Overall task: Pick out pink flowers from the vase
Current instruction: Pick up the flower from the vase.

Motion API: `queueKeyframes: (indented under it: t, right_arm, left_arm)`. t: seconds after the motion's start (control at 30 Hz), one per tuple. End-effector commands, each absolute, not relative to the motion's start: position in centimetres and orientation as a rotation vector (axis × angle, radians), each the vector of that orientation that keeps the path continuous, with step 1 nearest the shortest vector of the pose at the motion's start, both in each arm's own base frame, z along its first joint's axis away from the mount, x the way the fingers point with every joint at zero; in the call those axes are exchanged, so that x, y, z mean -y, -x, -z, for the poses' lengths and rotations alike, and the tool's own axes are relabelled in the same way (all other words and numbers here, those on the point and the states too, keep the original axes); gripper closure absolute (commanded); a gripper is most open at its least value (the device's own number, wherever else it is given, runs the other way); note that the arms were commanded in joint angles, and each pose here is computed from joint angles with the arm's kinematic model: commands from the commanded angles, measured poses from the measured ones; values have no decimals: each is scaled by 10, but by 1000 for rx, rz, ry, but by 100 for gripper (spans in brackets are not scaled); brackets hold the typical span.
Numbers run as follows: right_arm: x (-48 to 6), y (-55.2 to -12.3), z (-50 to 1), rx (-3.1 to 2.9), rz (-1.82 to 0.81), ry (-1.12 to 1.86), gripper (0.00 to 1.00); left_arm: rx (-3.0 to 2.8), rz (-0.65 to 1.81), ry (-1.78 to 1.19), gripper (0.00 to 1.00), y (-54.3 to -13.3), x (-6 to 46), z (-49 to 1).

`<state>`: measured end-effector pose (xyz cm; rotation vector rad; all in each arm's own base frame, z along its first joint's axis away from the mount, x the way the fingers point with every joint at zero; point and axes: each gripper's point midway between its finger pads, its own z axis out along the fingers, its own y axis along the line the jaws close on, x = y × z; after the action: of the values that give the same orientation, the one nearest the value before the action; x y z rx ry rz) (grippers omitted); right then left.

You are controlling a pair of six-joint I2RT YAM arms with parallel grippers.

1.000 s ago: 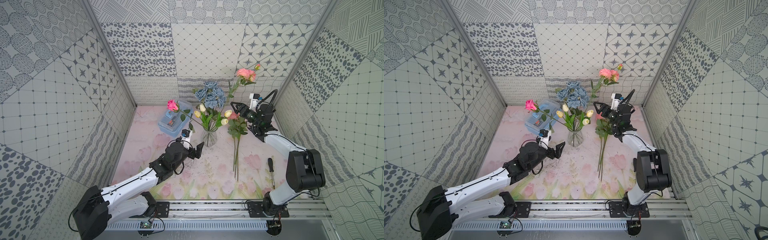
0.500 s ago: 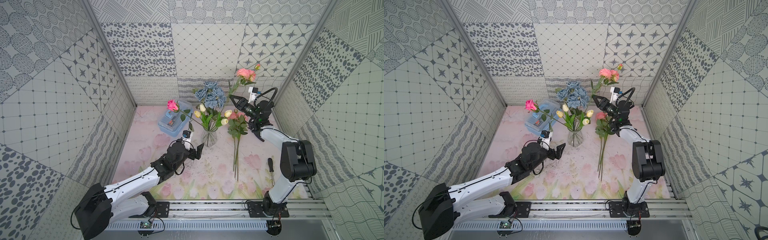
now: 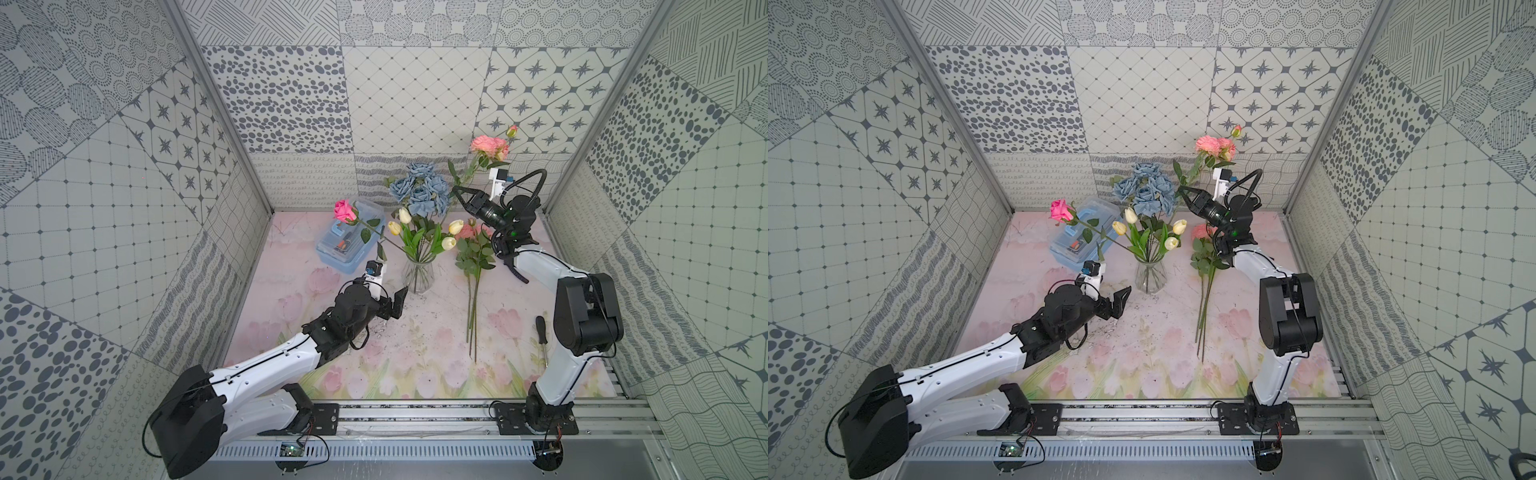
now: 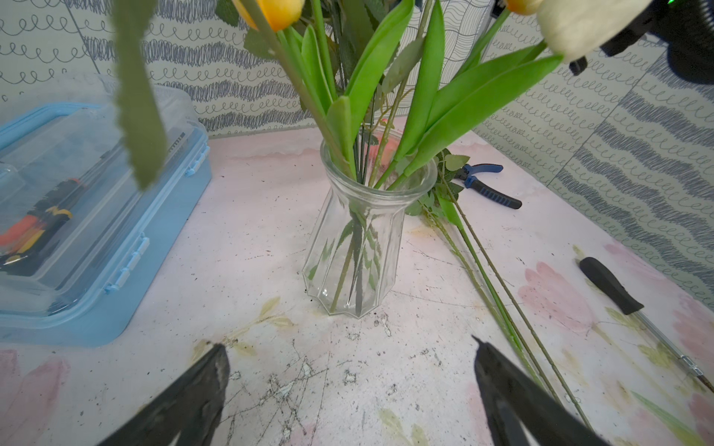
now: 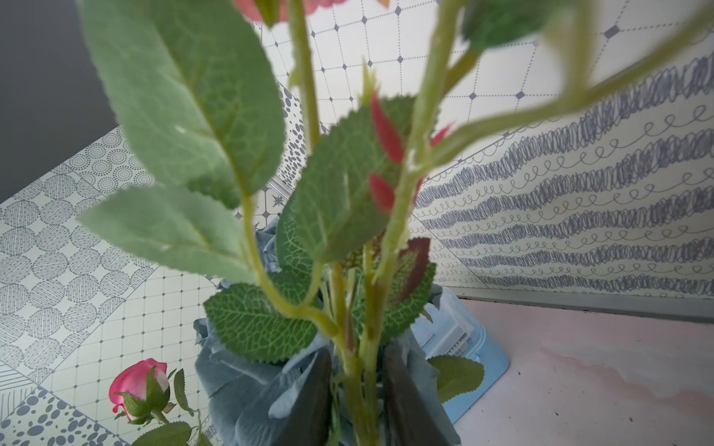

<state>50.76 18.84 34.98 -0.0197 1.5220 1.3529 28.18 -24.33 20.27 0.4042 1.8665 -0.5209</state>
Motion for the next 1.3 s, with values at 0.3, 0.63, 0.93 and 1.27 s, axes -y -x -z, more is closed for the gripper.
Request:
queueKeyframes:
  t: [0.3,0.63,0.93,1.27]
  right_arm:
    - [-185,-487,-401,-1469,-1160,158,93]
    - [-182,-448,-443,-1425,-818,269,98]
    - [-162,-383,-519,-1184,-474,267,98]
    - [-117,-297,-601,-920,-395,165,98]
  left_arm:
    - [-1821,510,-370,1,-287,241,-216]
    - [-1810,537,-358,1,-283,239,-222]
    - [-1805,557,-356,1,-280,239,-227]
    - [-1806,573,-348,1,-279,240,-229]
